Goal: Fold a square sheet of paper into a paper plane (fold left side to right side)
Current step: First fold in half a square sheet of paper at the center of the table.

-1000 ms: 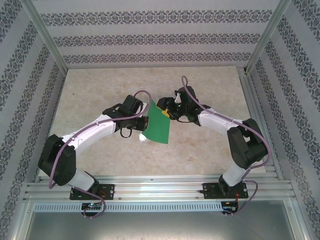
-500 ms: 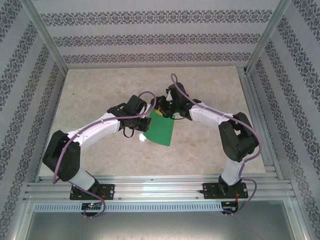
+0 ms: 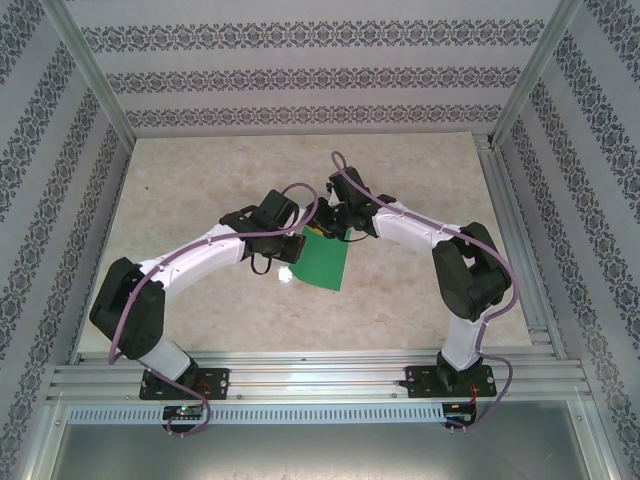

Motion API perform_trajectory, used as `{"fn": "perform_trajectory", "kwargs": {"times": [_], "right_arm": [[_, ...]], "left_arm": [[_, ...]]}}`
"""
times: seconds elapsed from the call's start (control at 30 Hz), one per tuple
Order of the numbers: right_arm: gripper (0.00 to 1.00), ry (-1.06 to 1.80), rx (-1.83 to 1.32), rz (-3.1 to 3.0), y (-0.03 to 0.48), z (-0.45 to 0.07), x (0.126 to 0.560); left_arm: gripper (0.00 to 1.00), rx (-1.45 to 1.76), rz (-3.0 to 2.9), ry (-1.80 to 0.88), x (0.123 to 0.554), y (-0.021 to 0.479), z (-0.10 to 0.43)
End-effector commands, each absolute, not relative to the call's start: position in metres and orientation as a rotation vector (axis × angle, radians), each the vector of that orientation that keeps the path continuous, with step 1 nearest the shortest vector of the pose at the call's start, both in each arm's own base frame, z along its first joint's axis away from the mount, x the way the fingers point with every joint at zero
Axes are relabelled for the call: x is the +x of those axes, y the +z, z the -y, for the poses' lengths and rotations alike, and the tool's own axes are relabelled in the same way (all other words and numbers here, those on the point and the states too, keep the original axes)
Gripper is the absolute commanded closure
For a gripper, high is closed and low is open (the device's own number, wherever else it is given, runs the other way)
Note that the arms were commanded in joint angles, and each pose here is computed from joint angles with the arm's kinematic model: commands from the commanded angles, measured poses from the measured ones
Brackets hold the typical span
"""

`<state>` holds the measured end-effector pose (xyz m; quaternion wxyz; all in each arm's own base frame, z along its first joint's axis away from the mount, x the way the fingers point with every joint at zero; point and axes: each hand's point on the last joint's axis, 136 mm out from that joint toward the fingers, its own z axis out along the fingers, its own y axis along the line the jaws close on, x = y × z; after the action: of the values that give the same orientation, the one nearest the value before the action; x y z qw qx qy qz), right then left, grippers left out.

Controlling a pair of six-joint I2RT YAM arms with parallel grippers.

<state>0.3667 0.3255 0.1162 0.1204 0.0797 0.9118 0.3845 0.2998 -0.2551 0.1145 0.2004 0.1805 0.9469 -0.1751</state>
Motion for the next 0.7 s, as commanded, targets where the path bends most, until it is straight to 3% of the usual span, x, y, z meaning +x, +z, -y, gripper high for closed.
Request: {"fn": "perform_trajectory", "kwargs": {"times": [0.0,0.43,0.53,0.67], "right_arm": [[0.68,1.095,0.198,-2.637,0.127,-0.327,0.372],[0.88,1.090,0.160,-2.637,0.131,-0.326,0.372],[0.91,1.093,0.125,-2.639,0.131,-0.325,0.371],[0.94,1.099,0.038,-2.633,0.133,-0.319,0.369]], "left_arm": [[1.00,0.557,-2.636,-0.458,0.300,0.119,0.259],[0.99,0.587,-2.640,-0.524,0.294,0.119,0.268],[0.89,0.604,-2.617,-0.588,0.289,0.127,0.273],[0.59,0.603,-2.533,-0.711,0.283,0.157,0.276]]}}
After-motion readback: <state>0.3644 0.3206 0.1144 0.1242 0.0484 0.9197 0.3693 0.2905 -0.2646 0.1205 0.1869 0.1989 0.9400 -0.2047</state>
